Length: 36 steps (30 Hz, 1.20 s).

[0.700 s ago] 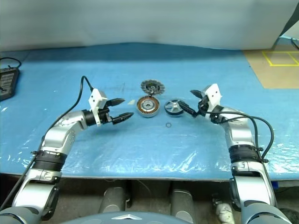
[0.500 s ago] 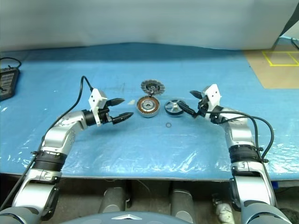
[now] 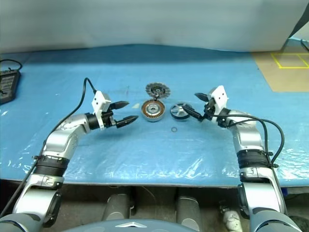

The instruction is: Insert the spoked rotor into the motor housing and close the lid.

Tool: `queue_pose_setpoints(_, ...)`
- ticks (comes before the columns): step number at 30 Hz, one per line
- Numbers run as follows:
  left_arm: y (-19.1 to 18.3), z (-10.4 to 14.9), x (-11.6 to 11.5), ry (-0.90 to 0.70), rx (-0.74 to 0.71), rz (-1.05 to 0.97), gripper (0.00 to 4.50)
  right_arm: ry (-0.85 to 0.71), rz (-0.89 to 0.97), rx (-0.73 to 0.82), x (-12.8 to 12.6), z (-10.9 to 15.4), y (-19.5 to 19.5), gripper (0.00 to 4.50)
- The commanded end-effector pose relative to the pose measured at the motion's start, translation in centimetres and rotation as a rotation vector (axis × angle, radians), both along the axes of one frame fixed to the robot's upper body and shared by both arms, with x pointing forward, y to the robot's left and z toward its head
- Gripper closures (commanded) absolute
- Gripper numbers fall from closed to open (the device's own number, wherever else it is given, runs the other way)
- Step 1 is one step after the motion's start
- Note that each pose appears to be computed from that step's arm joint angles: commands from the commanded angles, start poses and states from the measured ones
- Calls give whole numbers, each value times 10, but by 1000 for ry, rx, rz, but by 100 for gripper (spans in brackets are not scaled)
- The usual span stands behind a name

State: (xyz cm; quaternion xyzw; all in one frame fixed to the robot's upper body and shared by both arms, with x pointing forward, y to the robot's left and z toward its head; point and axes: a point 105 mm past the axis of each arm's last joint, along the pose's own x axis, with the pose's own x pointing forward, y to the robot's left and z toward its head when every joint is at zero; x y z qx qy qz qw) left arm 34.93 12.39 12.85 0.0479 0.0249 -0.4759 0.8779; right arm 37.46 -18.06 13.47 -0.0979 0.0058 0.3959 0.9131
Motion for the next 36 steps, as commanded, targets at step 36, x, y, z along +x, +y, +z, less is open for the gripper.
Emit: queue_pose_setpoints(36,-31,26,9,-168,737,-666,0,-41,56,-49,-15,12,20,1)
